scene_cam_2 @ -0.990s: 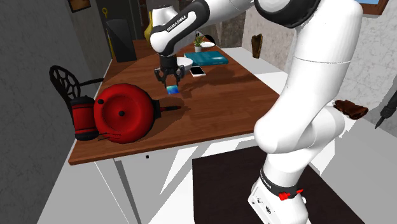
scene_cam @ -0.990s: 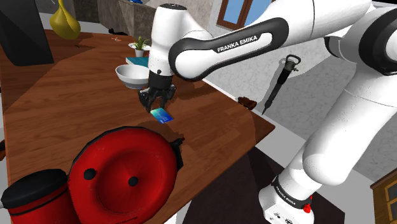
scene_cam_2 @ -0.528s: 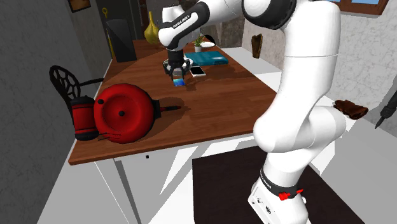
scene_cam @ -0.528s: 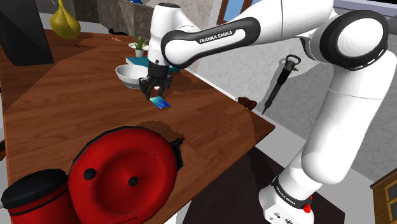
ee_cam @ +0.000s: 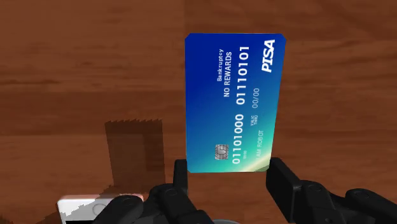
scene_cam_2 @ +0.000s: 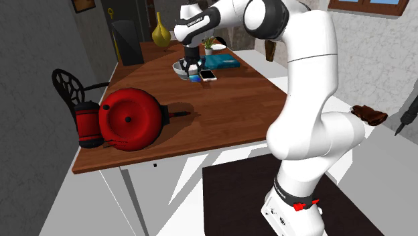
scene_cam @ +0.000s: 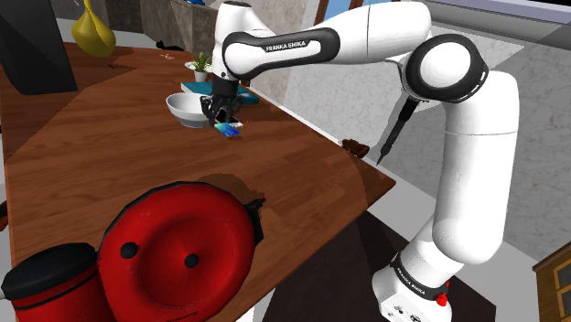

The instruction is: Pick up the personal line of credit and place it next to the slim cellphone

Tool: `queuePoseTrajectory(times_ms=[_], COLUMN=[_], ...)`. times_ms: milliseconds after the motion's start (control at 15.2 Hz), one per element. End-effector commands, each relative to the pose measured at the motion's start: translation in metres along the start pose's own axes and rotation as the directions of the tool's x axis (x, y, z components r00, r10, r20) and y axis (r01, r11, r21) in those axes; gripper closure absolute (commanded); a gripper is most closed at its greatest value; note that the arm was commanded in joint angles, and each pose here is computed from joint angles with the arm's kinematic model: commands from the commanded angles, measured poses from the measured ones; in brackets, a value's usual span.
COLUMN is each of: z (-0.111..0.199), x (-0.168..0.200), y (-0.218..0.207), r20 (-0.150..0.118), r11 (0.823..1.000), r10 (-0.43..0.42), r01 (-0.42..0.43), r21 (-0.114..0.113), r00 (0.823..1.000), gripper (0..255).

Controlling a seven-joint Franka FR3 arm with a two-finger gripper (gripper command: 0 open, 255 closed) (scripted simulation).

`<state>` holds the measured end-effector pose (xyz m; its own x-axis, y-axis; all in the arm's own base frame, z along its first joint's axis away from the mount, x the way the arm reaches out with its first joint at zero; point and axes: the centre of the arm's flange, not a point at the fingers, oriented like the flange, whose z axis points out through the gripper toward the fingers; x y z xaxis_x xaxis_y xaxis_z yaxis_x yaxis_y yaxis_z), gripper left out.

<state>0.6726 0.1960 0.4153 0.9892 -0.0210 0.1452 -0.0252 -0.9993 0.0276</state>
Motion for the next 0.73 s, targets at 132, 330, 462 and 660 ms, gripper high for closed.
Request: queuePoseTrajectory(times_ms=[132, 330, 462, 660], z=[0.007, 0.019, 0.029, 0.045], x=[0.046, 0.057, 0.055, 0.053], y=[0.026, 0.033, 0.032, 0.032], r20=[0.000, 0.000, 0.000, 0.000], r11=[1.000, 1.000, 1.000, 1.000], r10=[-0.001, -0.001, -0.001, -0.001], r01=[0.001, 0.001, 0.001, 0.001], r21=[0.000, 0.000, 0.000, 0.000], r00=[1.000, 1.000, 1.000, 1.000], gripper=[255, 255, 255, 255])
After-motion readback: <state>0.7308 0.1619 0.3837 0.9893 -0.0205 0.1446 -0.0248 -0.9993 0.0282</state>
